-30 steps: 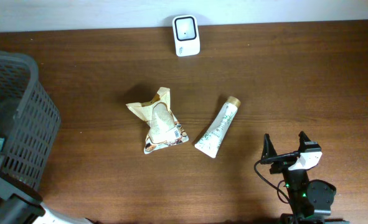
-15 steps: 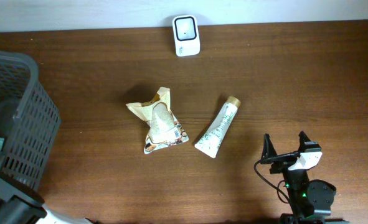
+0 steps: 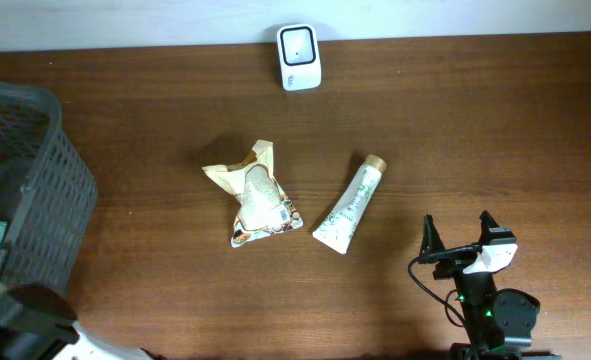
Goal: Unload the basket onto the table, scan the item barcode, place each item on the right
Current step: 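Reach into the basket and grasp the green-lidded jar, left gripper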
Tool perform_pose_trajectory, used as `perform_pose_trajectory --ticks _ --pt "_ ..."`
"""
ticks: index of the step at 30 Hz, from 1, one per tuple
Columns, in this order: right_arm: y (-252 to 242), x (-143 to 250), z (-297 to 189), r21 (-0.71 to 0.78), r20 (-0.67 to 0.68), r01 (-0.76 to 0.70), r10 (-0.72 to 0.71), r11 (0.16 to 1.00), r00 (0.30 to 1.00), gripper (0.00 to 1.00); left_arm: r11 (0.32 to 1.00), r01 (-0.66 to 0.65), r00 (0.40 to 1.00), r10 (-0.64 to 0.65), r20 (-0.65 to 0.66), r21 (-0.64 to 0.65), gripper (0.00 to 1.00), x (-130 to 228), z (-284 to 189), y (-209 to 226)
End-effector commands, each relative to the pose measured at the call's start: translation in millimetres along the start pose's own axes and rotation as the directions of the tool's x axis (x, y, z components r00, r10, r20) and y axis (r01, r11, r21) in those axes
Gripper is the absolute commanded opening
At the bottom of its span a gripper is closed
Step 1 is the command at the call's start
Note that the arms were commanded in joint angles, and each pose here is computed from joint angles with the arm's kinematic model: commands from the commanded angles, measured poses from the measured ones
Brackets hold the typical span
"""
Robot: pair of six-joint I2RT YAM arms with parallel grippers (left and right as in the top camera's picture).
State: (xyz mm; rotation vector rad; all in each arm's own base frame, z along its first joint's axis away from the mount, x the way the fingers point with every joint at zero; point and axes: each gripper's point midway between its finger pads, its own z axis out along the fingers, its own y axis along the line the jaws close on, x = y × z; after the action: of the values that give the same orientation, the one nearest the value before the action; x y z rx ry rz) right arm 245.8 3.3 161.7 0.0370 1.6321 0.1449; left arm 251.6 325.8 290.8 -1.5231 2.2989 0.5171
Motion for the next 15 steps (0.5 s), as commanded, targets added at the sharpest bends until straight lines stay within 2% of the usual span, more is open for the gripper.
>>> perform_pose_trajectory --ticks 1,3,5,6,7,8,9,10,11,12,13,14,15 --pt "0 3 0 -0.005 -0.006 -0.008 0.008 1.0 1.0 0.98 0.97 -0.119 0.968 0.065 0.243 0.213 0.65 -13 -102 -37" --pt "0 3 0 -0.005 -0.006 -0.008 0.008 1.0 1.0 0.98 0.872 -0.289 0.92 0.139 0.365 0.396 0.64 13 -172 -79" --pt "0 3 0 -0.005 -0.006 -0.008 0.008 1.0 1.0 0.98 0.71 -0.472 0.863 0.25 0.44 0.523 0.61 54 -219 -123" --pt "0 3 0 -0.006 -0.006 -0.008 0.008 1.0 1.0 0.98 0.603 -0.577 0.808 0.324 0.491 0.551 0.61 76 -237 -146" --pt "0 3 0 -0.006 -0.006 -0.008 0.008 1.0 1.0 0.98 0.409 -0.73 0.684 0.425 0.593 0.548 0.63 113 -264 -180" --pt "0 3 0 -0.006 -0.006 -0.008 0.008 1.0 1.0 0.98 0.246 -0.821 0.565 0.474 0.675 0.515 0.64 144 -284 -202" --pt "0 3 0 -0.006 -0.006 -0.008 0.008 1.0 1.0 0.98 0.123 -0.869 0.47 0.504 0.724 0.479 0.64 172 -296 -219" --pt "0 3 0 -0.005 -0.006 -0.008 0.008 1.0 1.0 0.98 0.026 -0.887 0.403 0.53 0.746 0.461 0.6 197 -301 -234" --pt "0 3 0 -0.006 -0.006 -0.008 0.008 1.0 1.0 0.98 -0.198 -0.861 0.294 0.558 0.776 0.469 0.59 249 -307 -260" --pt "0 3 0 -0.006 -0.006 -0.008 0.008 1.0 1.0 0.98 -0.28 -0.835 0.245 0.581 0.776 0.473 0.59 273 -303 -272" --pt "0 3 0 -0.006 -0.006 -0.008 0.008 1.0 1.0 0.98 -0.35 -0.807 0.169 0.635 0.754 0.476 0.59 306 -283 -295" --pt "0 3 0 -0.005 -0.006 -0.008 0.008 1.0 1.0 0.98 -0.396 -0.783 0.112 0.669 0.734 0.48 0.59 330 -267 -309" --pt "0 3 0 -0.006 -0.006 -0.008 0.008 1.0 1.0 0.98 -0.464 -0.746 0.016 0.705 0.709 0.478 0.58 367 -244 -325"
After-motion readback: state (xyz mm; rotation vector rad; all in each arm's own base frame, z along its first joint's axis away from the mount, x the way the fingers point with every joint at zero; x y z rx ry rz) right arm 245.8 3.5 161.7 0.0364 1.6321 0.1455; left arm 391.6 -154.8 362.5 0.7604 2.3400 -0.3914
